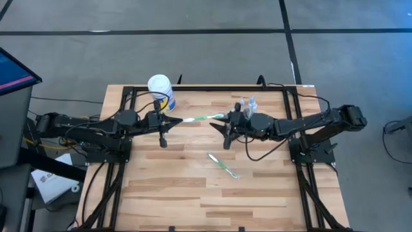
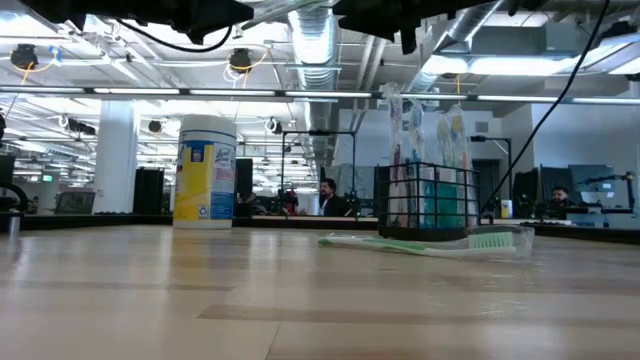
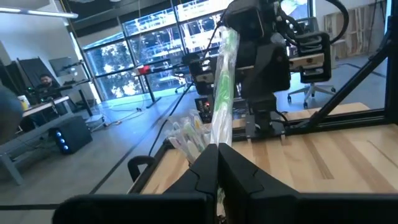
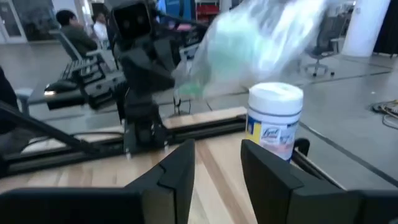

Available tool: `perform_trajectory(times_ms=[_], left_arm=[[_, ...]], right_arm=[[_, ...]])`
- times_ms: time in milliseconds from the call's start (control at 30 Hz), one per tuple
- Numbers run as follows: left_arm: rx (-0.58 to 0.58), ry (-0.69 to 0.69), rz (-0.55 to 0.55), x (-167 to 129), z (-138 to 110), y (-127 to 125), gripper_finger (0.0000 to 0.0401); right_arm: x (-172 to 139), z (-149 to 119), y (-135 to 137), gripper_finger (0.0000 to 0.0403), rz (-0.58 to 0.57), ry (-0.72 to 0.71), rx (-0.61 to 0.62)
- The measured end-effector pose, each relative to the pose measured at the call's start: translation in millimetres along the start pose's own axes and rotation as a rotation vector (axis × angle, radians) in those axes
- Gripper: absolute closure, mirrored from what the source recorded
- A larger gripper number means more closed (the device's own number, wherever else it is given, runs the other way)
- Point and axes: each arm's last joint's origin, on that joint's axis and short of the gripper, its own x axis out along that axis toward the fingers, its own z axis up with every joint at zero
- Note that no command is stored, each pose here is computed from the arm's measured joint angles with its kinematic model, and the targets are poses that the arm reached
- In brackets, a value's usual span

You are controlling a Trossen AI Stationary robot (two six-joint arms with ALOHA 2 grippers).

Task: Pick & Place toothbrushing station
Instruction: Put the green toothbrush into the mesh organizer

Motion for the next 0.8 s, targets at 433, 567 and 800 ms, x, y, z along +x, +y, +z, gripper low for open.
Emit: perform_trajectory(times_ms=[433,567,800], left_arm=[[0.013,-0.01,0.015,-1,1,1,0.0401],[0.013,-0.01,0.016,-1,1,1,0.0401],[0.013,-0.009,0.018,0,1,1,0.0401]], right_arm=[[-1,10,3,0.0281,0.021,-0.103,-0.005],[-2,14,3,0.0281,0.021,-0.141,0.001],[-1,17,0,0.0281,0.013,-0.169,0.013]])
